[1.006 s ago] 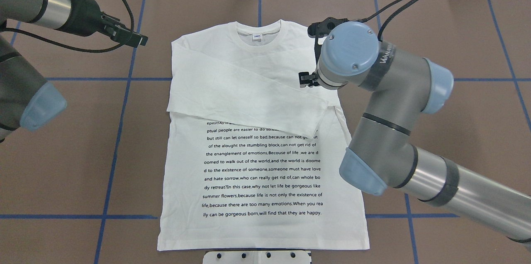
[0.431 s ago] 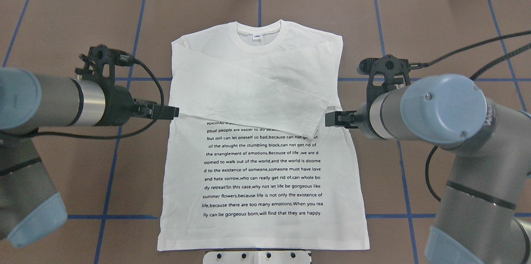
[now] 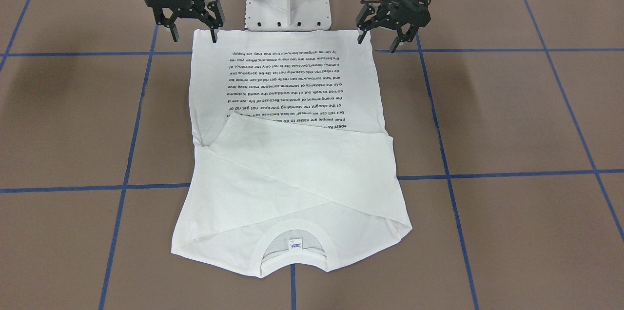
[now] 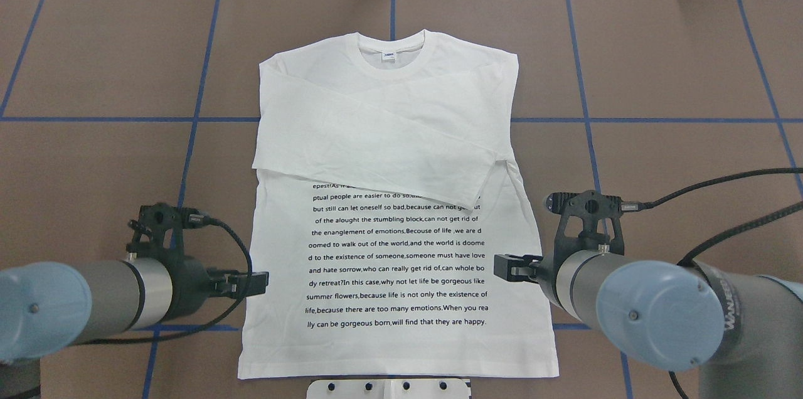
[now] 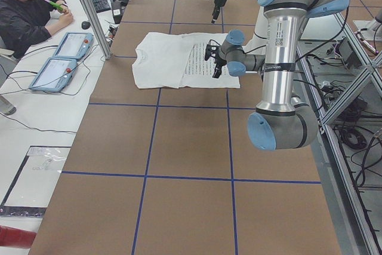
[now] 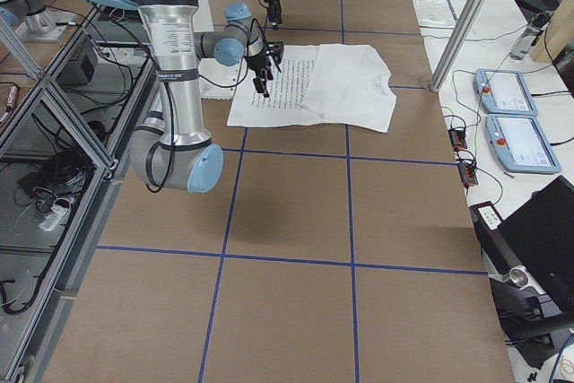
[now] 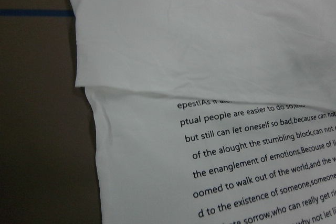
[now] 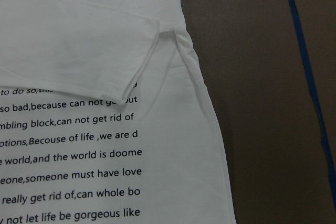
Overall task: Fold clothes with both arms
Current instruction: 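Lower both grippers to the hem corners nearest the robot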
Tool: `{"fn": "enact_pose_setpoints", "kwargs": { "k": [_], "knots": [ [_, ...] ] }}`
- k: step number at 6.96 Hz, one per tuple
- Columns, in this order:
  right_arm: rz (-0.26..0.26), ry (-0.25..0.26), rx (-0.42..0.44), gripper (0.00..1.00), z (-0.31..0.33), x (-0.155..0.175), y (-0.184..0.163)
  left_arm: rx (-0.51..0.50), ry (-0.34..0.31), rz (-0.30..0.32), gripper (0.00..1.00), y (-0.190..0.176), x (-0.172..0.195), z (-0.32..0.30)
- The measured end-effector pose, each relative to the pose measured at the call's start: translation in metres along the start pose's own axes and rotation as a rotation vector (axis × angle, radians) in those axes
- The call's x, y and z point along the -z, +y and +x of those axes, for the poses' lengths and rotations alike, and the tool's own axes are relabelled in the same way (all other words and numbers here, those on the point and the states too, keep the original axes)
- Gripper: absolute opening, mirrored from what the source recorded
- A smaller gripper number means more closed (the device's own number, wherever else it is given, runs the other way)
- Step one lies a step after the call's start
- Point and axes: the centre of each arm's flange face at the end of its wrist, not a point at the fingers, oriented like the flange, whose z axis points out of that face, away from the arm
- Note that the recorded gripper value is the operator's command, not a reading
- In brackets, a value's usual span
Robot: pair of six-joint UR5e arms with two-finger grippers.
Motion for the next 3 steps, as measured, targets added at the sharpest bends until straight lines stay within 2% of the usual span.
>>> {"fn": "enact_pose_setpoints", "kwargs": {
  "k": [2, 3],
  "knots": [
    [0.012, 0.001, 0.002, 1.0, -0.002, -0.002, 0.015, 0.027, -0.109, -0.076, 0.97, 0.054, -0.017, 0.009],
    [0.013, 0.0, 0.002, 1.0, -0.003, -0.002, 0.017, 0.026, -0.141, -0.105, 0.88, 0.073, -0.029, 0.011]
  ]
}}
